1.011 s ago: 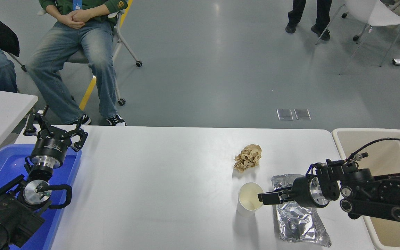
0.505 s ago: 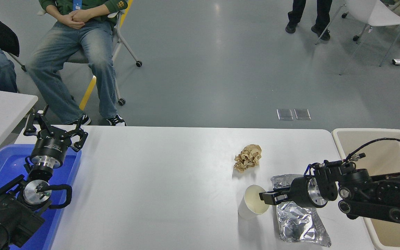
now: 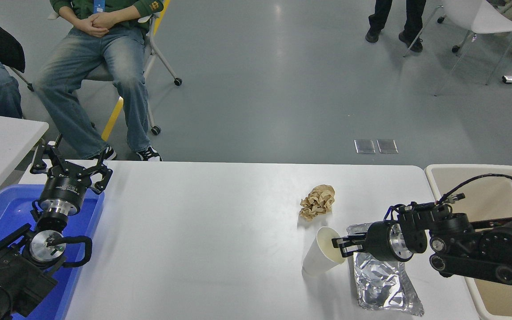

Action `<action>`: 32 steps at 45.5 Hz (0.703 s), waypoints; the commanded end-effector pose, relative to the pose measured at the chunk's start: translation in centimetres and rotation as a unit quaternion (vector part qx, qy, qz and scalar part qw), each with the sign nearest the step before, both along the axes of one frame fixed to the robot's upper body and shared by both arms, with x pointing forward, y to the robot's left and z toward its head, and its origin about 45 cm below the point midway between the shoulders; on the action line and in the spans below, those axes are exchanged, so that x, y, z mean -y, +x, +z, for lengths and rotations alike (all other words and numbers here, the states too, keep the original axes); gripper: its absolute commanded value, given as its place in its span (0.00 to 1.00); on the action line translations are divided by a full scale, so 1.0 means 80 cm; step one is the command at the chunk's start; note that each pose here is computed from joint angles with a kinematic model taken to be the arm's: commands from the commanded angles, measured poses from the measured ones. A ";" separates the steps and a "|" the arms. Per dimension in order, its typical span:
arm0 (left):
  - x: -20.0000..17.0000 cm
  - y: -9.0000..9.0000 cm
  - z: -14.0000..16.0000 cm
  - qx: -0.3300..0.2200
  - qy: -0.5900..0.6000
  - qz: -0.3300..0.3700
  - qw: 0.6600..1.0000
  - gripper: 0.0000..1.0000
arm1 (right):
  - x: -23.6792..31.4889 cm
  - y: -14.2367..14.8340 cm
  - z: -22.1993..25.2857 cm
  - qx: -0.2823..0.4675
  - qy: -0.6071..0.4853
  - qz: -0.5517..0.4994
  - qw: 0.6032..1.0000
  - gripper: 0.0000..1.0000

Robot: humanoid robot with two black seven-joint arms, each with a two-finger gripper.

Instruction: Clean the table surface

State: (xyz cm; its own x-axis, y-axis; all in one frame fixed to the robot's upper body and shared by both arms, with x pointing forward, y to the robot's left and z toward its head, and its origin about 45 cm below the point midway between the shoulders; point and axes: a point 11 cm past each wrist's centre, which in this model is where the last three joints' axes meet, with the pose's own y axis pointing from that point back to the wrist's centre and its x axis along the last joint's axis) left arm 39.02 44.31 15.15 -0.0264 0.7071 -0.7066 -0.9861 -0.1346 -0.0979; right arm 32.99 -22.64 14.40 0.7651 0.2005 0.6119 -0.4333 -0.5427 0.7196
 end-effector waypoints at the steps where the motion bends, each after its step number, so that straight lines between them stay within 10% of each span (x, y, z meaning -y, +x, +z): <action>1: 0.000 0.000 0.000 0.000 0.000 0.000 1.000 1.00 | -0.001 -0.001 0.016 0.003 0.017 0.004 1.000 0.00; 32: 0.000 0.000 0.000 0.000 0.000 0.000 1.000 1.00 | 0.065 0.017 0.092 0.058 0.020 -0.049 0.997 0.00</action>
